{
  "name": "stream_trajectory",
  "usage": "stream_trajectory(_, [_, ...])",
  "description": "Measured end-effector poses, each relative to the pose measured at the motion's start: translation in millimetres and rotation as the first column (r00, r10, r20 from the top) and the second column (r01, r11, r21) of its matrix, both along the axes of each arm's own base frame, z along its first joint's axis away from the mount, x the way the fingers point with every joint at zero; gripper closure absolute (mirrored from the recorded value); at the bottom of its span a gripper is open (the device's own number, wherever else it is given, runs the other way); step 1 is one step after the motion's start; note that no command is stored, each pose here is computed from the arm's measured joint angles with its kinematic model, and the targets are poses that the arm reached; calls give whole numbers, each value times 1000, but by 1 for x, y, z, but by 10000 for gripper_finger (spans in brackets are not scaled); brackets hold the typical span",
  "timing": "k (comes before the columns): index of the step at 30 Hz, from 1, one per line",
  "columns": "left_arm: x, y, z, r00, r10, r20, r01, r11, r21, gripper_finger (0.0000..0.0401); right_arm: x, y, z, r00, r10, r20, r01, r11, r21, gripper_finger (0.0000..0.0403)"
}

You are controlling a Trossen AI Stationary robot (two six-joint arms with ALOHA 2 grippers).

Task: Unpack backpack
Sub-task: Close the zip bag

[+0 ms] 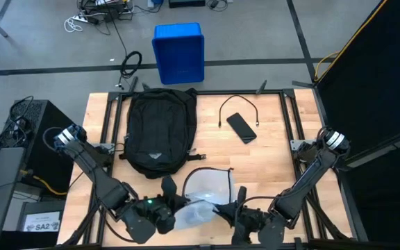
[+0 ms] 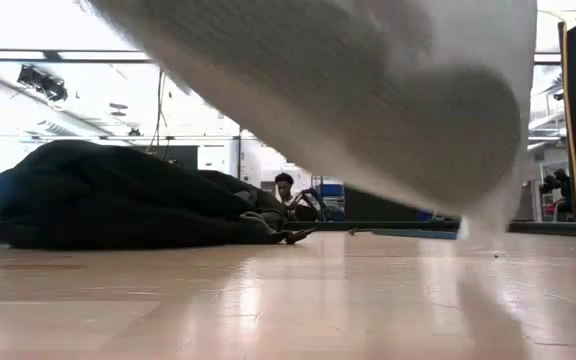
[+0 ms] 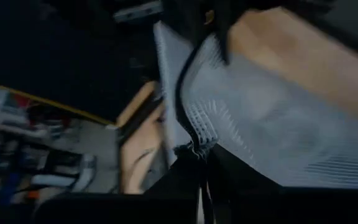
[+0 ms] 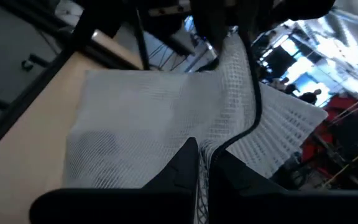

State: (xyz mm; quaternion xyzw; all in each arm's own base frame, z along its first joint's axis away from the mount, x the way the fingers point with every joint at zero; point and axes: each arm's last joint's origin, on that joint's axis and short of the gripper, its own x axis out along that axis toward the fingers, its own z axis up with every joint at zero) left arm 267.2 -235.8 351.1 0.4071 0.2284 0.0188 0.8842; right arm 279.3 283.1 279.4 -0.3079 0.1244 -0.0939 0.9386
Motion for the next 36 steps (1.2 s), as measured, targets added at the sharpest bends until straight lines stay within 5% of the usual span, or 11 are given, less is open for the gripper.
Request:
stream_trajectory(6, [-6, 14, -1, 994, 92, -66, -80, 982, 170, 401, -2, 0, 3, 999, -52, 5, 52, 998, -43, 403])
stream_trajectory(11, [2, 34, -6, 977, 177, -117, -155, 973, 172, 401, 3, -8, 4, 987, -157, 29, 159, 983, -88, 403])
stream_trajectory(24, [10, 43, -10, 964, 192, -186, -213, 971, -104, 401, 3, -7, 3, 995, -102, 4, 102, 991, -88, 403])
stream_trajectory(36, [21, 43, -16, 988, 75, -136, -109, 958, -264, 401, 1, -4, 2, 998, -67, 0, 67, 996, -63, 403])
